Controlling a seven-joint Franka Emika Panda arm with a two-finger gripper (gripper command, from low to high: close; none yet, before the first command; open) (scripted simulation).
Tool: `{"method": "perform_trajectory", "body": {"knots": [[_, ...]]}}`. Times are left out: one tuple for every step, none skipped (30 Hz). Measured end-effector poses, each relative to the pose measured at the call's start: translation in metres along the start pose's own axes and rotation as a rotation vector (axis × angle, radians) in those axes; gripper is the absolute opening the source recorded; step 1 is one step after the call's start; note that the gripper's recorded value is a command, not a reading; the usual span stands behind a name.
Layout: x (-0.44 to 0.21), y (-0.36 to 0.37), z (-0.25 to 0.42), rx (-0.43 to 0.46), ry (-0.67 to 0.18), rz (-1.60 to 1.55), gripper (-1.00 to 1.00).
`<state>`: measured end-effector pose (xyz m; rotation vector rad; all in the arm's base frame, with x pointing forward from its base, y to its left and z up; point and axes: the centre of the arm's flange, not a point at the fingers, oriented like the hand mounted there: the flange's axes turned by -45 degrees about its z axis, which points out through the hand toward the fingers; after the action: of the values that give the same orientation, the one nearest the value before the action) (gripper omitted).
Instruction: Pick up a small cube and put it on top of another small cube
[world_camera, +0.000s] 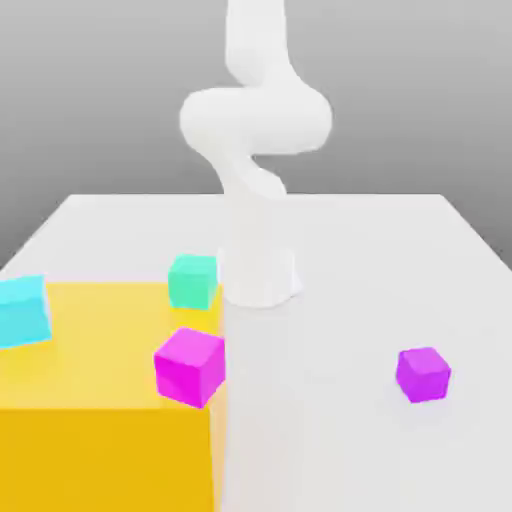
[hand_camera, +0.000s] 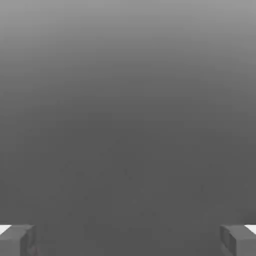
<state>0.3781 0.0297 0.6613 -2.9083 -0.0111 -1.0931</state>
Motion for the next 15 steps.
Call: {"method": "perform_trajectory", "body": {"knots": [[-0.007, -0.014, 0.027, 0.015, -0.04, -0.004, 0.0], [-0.016, -0.028, 0.053, 0.028, -0.078, -0.009, 0.0], [-0.026, -0.042, 0.078, 0.039, -0.116, -0.015, 0.0], [-0.038, -0.056, 0.101, 0.049, -0.154, -0.021, 0.0], [-0.051, -0.07, 0.123, 0.058, -0.192, -0.027, 0.0], [-0.066, -0.084, 0.143, 0.065, -0.229, -0.034, 0.0], [-0.082, -0.097, 0.162, 0.071, -0.265, -0.041, 0.0], [-0.099, -0.11, 0.179, 0.076, -0.301, -0.05, 0.0], [-0.117, -0.122, 0.196, 0.08, -0.337, -0.059, 0.0], [-0.137, -0.134, 0.211, 0.082, -0.372, -0.068, 0.0], [-0.157, -0.146, 0.224, 0.083, -0.408, -0.077, 0.0], [-0.179, -0.156, 0.237, 0.083, -0.443, -0.087, 0.0], [-0.201, -0.166, 0.248, 0.082, -0.478, -0.098, 0.0], [-0.224, -0.175, 0.258, 0.08, -0.512, -0.109, 0.0], [-0.247, -0.182, 0.267, 0.076, -0.547, -0.121, 0.0]]}}
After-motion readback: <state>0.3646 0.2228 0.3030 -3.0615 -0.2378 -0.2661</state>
